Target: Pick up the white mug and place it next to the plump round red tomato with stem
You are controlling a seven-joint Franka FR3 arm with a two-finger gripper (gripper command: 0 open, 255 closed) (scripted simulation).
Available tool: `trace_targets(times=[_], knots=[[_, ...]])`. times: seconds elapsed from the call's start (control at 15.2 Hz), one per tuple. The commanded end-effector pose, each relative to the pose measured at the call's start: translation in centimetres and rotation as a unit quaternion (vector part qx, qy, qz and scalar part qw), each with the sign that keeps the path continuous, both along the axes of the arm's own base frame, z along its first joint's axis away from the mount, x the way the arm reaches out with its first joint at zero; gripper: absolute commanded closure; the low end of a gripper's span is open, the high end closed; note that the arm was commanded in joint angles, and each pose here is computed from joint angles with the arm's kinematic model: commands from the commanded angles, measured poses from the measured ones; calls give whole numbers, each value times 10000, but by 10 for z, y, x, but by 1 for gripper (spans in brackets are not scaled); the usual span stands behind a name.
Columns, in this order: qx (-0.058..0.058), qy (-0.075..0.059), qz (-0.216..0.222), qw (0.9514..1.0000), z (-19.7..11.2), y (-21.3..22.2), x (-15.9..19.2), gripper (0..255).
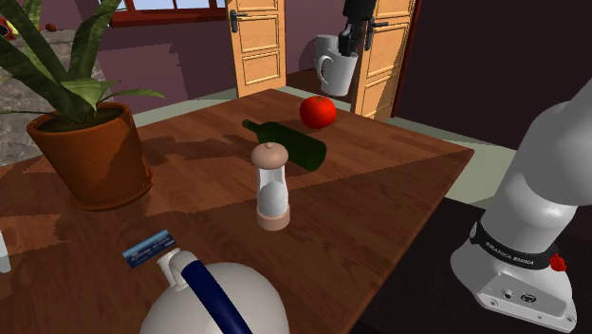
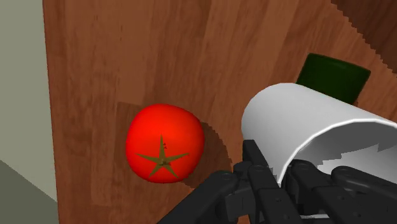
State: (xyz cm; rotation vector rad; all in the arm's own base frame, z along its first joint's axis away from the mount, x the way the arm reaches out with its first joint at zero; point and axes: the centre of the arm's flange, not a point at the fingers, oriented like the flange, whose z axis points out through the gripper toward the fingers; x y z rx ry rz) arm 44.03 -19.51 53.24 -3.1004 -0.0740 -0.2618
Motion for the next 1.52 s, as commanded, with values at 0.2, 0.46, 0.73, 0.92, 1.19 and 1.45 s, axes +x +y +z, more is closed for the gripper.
trace_targets(times=[0.2, 0.46, 0.73, 0.92, 1.19, 1.45], knots=[[-2, 0, 8, 10000, 1, -65, -20, 255], [-2, 0, 8, 10000, 1, -115, -35, 255], [-2, 0, 8, 10000, 1, -170, -51, 255], [-2, 0, 8, 10000, -15, -170, -51, 255], [-2, 0, 8, 10000, -36, -170, -51, 255], [-2, 0, 8, 10000, -57, -170, -51, 255]])
